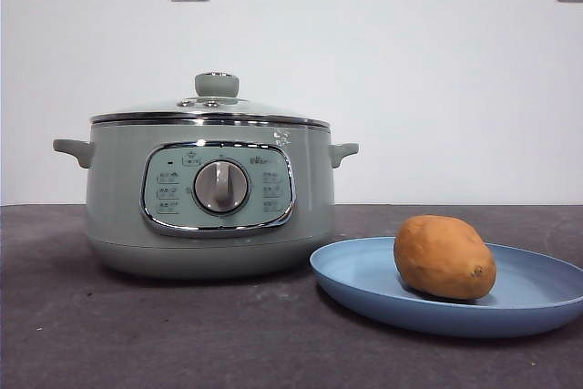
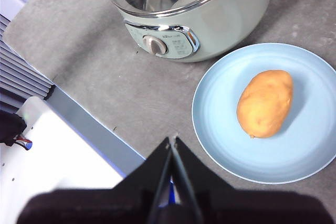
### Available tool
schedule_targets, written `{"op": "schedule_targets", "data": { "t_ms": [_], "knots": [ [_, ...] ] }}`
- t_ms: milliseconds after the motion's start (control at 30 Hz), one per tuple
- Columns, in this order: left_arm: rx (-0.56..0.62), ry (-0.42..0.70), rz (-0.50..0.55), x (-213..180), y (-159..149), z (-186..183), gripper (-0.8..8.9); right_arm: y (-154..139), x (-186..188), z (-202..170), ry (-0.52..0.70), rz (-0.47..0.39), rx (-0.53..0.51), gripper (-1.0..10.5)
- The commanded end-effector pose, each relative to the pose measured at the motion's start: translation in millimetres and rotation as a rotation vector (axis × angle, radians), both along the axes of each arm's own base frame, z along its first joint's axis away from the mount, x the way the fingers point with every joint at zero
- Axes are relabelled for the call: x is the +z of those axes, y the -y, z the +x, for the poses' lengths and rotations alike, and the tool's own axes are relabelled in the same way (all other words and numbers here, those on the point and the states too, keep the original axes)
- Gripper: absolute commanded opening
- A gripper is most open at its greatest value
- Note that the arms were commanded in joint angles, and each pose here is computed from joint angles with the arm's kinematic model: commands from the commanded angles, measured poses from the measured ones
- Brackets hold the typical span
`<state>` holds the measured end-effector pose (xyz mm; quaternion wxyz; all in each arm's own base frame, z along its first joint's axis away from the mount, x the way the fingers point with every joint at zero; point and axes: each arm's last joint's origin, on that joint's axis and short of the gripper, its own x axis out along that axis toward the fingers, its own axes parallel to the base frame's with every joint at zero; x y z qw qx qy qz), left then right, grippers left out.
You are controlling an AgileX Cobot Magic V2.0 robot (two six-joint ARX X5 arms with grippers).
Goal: Take the potato out from the steamer,put the potato on the plate,close the lid
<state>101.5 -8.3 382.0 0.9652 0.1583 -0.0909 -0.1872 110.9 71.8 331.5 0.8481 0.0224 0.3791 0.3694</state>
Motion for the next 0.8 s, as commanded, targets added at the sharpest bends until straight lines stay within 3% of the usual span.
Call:
{"op": "schedule_targets", "data": {
  "t_ms": [33, 367, 567, 800],
  "knots": [
    [0.013, -0.036, -0.044, -37.5, -1.3, 1.4, -0.03, 0.0, 0.6, -0.3, 0.004, 0.003, -0.001, 0.0],
    [0.181, -0.109, -0.186, -140.1, -6.0, -6.7, -0.03, 0.0, 0.6, -0.3, 0.005, 0.002, -0.002, 0.0],
    [0.331, -0.120, -0.254, -174.2, -10.3, -9.1, -0.03, 0.0, 0.6, -0.3, 0.005, 0.002, -0.002, 0.0],
    [0.356, -0.158, -0.275, -203.7, -11.1, -7.3, -0.03, 0.0, 0.6, -0.3, 0.005, 0.002, -0.002, 0.0]
  ]
}}
